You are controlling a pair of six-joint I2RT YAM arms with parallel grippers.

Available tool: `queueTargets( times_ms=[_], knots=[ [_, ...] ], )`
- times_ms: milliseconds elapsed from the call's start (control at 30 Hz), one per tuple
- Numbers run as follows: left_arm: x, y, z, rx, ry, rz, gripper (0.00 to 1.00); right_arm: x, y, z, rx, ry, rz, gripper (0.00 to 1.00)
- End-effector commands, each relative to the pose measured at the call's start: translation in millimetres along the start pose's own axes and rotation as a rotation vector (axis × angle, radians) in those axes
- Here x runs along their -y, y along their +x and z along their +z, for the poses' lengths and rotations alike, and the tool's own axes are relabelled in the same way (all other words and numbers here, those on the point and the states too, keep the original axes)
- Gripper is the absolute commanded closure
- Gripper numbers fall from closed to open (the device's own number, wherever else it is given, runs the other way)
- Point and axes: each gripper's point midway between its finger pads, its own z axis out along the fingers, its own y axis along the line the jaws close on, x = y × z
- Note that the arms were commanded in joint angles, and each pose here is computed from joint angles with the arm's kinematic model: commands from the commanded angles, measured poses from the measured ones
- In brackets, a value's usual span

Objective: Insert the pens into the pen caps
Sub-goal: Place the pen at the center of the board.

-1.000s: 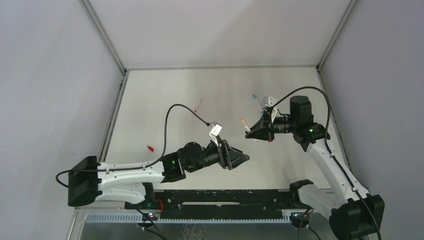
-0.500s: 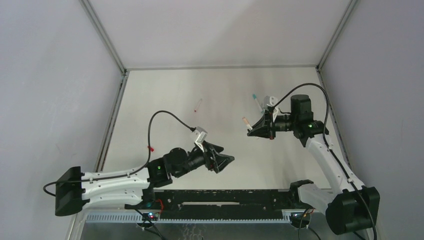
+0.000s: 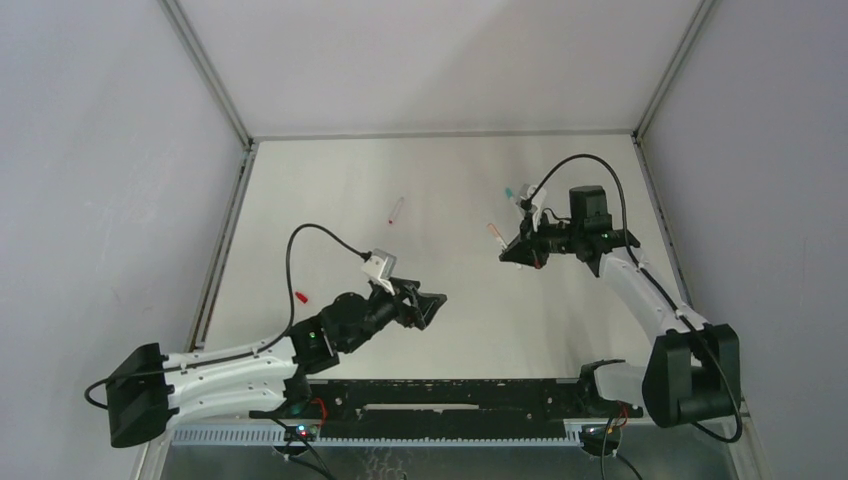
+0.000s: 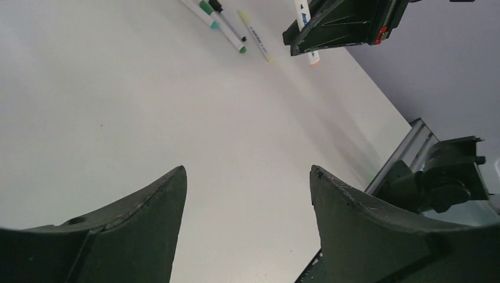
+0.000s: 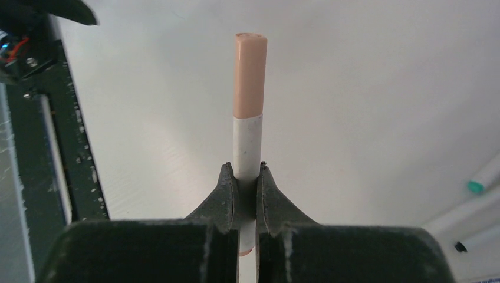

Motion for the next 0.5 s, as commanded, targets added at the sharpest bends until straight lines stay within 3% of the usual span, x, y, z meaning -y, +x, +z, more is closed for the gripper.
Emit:
queueTargets(
  times_ms=[0,467],
  knots=[
    [-16.6,-1.5,-4.3,0.036,-0.042,-0.004,0.2,35.5,8.8,2.2,-0.051,0.139,0.045,0.97],
    [-30.4,4.6,-7.6,0.04,-0.076,-0.025,0.2,105.4,62.0,6.8,-0.274,0.425,0.301,0.96]
  ],
)
